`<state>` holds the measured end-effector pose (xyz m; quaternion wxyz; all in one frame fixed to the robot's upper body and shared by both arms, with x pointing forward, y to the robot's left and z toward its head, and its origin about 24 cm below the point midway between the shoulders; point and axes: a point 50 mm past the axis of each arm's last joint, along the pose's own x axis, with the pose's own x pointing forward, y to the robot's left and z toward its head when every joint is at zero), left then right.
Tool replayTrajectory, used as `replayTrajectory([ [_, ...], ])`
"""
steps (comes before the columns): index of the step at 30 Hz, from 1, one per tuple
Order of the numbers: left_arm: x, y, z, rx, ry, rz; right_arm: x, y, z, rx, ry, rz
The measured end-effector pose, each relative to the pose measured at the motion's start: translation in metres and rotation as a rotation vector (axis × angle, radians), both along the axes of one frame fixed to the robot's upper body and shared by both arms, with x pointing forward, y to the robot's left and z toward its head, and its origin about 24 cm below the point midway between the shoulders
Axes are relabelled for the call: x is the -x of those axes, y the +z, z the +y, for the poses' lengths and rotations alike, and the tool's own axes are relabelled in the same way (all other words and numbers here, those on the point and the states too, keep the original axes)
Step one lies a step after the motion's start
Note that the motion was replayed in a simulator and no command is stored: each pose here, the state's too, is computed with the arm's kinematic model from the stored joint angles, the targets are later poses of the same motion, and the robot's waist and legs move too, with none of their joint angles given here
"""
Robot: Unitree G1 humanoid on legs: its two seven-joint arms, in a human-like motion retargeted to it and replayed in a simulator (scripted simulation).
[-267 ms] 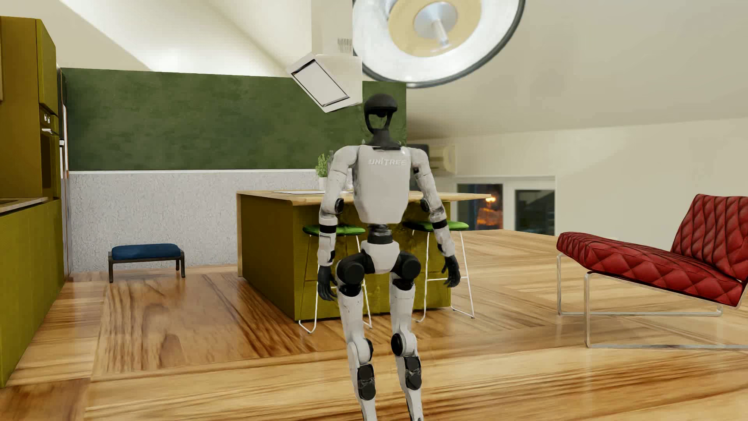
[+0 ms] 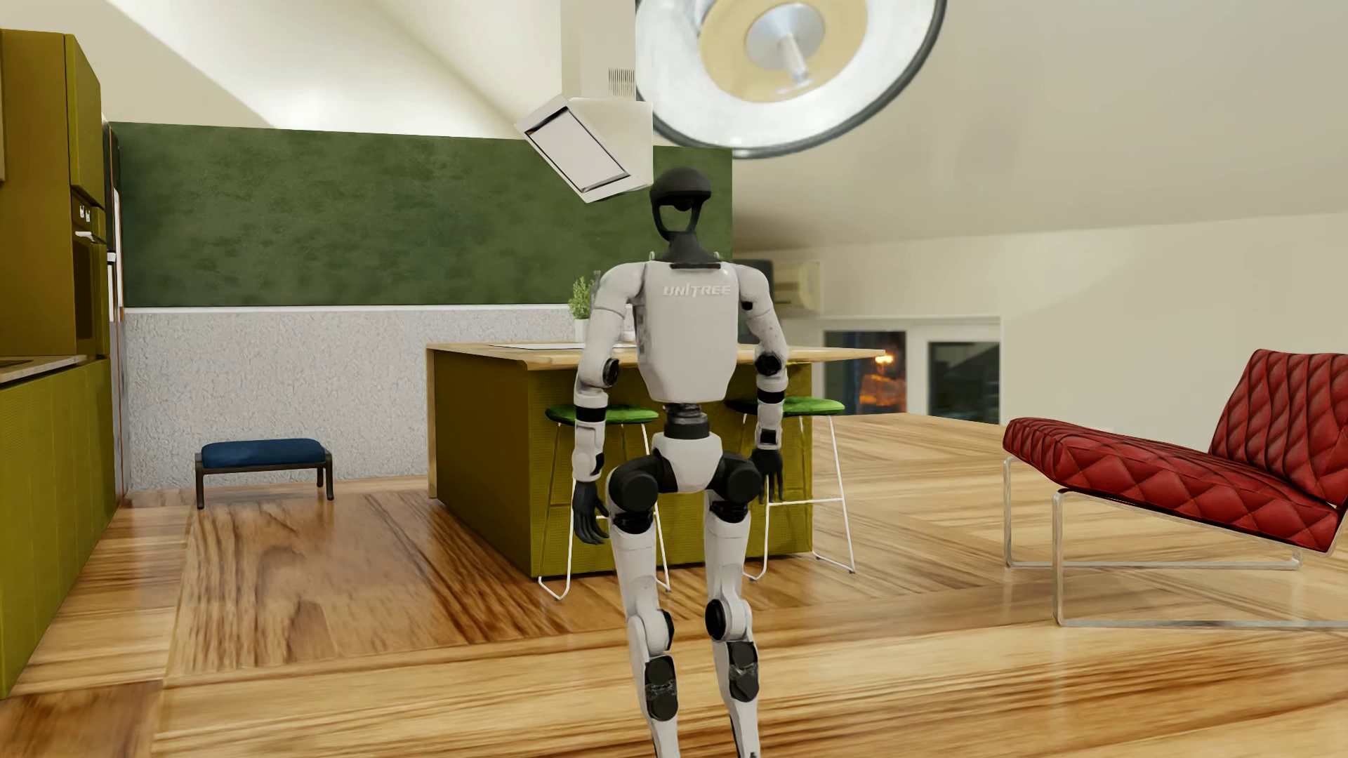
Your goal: Stretch out
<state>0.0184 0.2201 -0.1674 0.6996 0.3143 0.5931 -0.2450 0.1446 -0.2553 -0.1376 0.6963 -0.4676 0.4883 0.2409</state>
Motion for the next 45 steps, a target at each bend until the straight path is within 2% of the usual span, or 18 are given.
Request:
replayTrajectory([
  [1,0.002,0.0,0.002,-0.008,-0.062,0.017,-0.054,0.029,-0.017,0.055,-0.001,-0.138],
  [3,-0.01,0.003,0.011,-0.031,-0.081,-0.007,-0.122,0.09,-0.048,0.167,-0.005,-0.335],
  [6,-0.025,0.008,0.026,-0.067,-0.082,-0.047,-0.193,0.209,-0.086,0.315,-0.063,-0.643],
  [8,-0.032,0.012,0.037,-0.096,-0.09,-0.062,-0.213,0.289,-0.105,0.384,-0.125,-0.831],
  [10,-0.036,0.016,0.047,-0.123,-0.099,-0.068,-0.214,0.358,-0.123,0.439,-0.225,-0.986],
  [12,-0.036,0.019,0.057,-0.151,-0.099,-0.064,-0.208,0.414,-0.131,0.454,-0.296,-1.124],
  [15,-0.034,0.022,0.067,-0.178,-0.108,-0.054,-0.188,0.469,-0.143,0.46,-0.415,-1.264],
  [17,-0.031,0.023,0.07,-0.186,-0.103,-0.047,-0.181,0.454,-0.156,0.491,-0.447,-1.209],
  [21,-0.023,0.023,0.072,-0.188,-0.089,-0.034,-0.185,0.438,-0.156,0.501,-0.408,-1.166],
  [45,-0.017,0.024,0.074,-0.192,-0.084,-0.02,-0.183,0.438,-0.158,0.506,-0.41,-1.166],
])
